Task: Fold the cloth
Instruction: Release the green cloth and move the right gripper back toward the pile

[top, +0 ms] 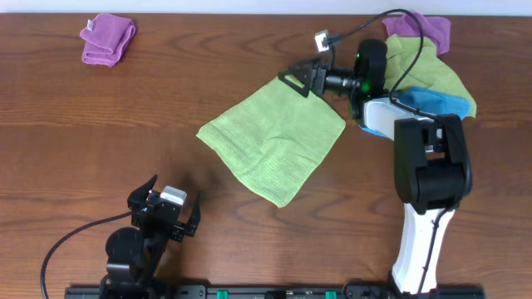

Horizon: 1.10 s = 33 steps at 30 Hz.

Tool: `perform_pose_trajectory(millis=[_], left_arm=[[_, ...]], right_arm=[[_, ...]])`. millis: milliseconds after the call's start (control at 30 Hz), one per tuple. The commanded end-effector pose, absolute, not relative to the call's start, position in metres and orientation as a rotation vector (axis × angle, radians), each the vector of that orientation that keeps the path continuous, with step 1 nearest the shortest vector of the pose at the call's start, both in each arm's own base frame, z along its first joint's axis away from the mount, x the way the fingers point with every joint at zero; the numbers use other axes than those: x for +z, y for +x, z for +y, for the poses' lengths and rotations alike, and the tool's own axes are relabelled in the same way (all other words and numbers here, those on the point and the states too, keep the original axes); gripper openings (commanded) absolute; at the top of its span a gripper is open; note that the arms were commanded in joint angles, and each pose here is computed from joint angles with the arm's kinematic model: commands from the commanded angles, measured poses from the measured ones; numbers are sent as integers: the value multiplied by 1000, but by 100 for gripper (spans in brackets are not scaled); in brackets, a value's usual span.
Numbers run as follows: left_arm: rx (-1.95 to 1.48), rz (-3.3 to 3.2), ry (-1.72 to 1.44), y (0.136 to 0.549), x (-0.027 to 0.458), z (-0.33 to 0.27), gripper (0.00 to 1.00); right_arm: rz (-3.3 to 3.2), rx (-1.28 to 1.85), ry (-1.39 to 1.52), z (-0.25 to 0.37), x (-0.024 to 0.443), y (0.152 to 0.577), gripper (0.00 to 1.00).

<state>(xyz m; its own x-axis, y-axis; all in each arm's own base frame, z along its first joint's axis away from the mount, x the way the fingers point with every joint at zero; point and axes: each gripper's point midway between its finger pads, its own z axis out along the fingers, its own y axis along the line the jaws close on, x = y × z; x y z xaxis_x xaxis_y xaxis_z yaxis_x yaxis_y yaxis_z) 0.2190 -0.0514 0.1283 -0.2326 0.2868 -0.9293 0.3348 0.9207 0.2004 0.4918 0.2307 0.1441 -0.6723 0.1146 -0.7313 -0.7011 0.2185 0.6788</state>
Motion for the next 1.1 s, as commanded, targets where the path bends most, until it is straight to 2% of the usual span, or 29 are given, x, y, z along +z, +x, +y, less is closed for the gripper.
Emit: perform_pose_trajectory(millis=[0,333,500,633,700,900,1067], left_arm=[[-46,1849,471,219,118,-52,95],[-46,1849,471,219,118,-52,95],[-46,1849,471,219,118,-52,95],[-46,1849,471,219,118,-52,95],[-46,1849,471,219,118,-52,95],[-46,1849,471,219,118,-52,95],[-46,1849,471,219,118,-52,95]], right_arm=[[1778,1652,-614,238,166,480,95],[1911,1796,-516,220,155,474,77],[1894,1838,-570,228,168,469,78],[1864,1714,-473,213,184,503,79],[1907,1658,-355,195,174,518,80],[2179,1384,63,150,104,547,81],[2198,1249,10,167,120,564,79]])
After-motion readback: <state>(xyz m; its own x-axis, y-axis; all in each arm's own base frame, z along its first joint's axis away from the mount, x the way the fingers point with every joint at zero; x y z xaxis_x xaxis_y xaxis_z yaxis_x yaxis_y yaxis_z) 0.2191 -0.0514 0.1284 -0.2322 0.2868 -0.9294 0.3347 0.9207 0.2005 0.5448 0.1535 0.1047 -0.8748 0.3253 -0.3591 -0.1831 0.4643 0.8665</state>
